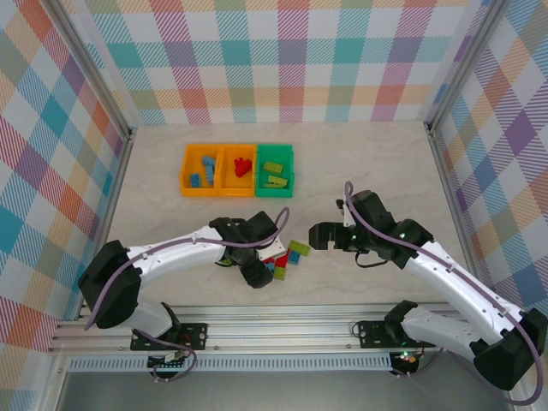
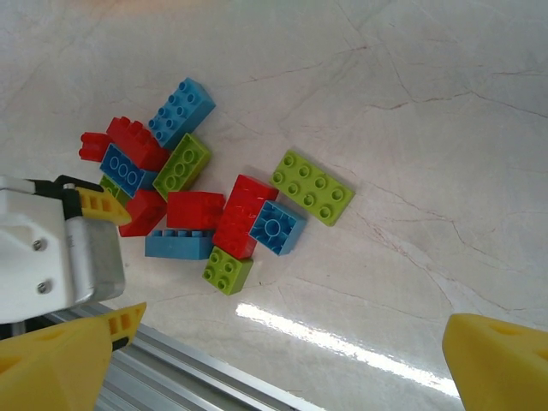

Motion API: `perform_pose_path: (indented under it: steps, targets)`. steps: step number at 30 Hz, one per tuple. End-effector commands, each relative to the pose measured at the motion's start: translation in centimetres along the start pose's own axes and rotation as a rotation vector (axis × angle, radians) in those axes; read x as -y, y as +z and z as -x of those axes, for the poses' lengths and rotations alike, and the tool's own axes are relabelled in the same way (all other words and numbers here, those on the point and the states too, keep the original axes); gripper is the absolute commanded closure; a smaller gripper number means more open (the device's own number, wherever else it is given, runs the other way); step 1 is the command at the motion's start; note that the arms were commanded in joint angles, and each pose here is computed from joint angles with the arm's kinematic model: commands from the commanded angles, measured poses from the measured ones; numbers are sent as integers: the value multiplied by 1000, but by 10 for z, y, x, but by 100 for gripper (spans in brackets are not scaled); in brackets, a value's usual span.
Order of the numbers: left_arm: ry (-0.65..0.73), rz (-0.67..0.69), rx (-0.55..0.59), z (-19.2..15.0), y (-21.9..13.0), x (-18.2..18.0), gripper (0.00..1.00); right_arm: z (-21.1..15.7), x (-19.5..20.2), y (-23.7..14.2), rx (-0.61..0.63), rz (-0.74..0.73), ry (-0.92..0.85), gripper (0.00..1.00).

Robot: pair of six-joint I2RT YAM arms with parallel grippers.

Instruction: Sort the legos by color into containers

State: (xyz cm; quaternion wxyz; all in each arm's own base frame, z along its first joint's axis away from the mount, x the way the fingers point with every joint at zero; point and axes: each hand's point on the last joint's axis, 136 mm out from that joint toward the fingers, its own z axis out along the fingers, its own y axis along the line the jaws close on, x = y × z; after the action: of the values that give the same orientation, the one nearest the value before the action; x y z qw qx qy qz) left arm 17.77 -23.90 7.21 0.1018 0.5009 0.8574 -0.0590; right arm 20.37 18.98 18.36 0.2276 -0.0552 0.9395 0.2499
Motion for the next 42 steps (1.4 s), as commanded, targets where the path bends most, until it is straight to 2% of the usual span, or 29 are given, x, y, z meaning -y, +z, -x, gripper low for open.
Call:
perform_pose_path:
  steps: [1,12,16,18,21,26,29,32,36,39,42]
  targets:
    - [-28,86,20,10,-2,-13,28,1,-3,-4,2,19,15,0]
    - [-29,25,-30,5,21,-4,36,1,-3,-5,10,25,20,0]
    - [-29,-14,-94,-5,34,4,39,1,-2,-6,17,19,20,0]
    - [-25,7,-132,-11,41,1,40,1,-2,-7,17,19,20,0]
    - [-18,22,-142,-13,45,0,46,1,-2,-6,17,19,21,0]
    - [-22,0,-126,-7,44,4,65,2,-1,-8,22,13,24,0]
    - [-15,1,-117,-8,38,4,69,3,-1,-9,28,10,25,0]
    - [-10,-6,-65,0,20,6,76,4,-1,-10,33,11,26,0]
    - [-27,36,106,20,-31,-3,81,6,-3,-12,35,18,24,0]
    - [-123,94,279,37,-75,-31,78,9,-6,-14,43,24,21,0]
    - [-318,175,421,46,-107,-85,78,11,-7,-14,51,29,18,0]
